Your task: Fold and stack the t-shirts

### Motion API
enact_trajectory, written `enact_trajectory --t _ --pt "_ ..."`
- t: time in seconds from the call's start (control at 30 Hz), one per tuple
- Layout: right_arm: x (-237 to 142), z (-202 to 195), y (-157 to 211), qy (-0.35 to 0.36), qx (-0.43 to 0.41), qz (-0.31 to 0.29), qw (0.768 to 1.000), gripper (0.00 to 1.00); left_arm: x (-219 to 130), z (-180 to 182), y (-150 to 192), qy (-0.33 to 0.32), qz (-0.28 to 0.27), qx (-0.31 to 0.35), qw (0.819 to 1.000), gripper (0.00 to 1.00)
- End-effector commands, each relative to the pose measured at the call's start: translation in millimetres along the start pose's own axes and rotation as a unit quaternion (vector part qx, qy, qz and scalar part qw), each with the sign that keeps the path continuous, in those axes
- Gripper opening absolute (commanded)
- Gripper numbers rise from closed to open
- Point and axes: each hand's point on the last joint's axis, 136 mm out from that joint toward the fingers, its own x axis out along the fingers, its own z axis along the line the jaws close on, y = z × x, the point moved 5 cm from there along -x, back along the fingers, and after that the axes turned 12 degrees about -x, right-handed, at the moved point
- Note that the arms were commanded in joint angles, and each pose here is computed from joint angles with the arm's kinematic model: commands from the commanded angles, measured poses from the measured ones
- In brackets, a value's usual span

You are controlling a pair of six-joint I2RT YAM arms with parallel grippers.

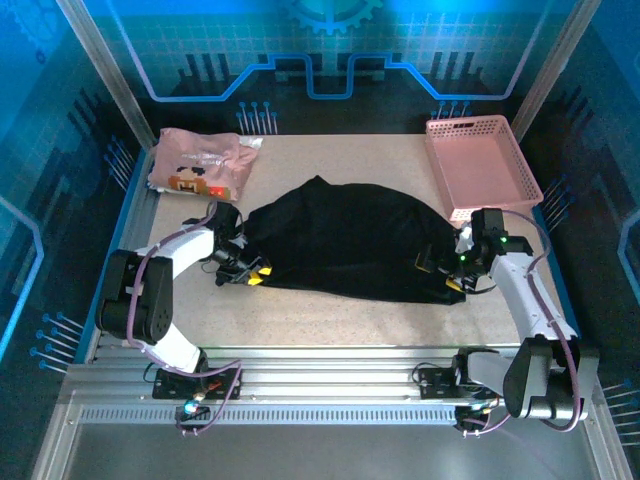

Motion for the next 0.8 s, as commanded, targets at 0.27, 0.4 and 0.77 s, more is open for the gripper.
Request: enact_trajectory --t 0.27,0.4,0.77 --pt "4 2 3 0.000 -0.004 0.012 1.000 0.88 -13 -10 5 0.022 0.004 0.005 1.000 0.00" --pt "4 2 4 -0.002 -0.007 0.013 1.000 0.88 -21 -17 8 0.030 0.009 0.014 0.999 0.03" --pt "5 3 6 -0.005 -0.008 0.016 1.000 0.88 -22 -19 9 0.036 0.015 0.011 0.999 0.13"
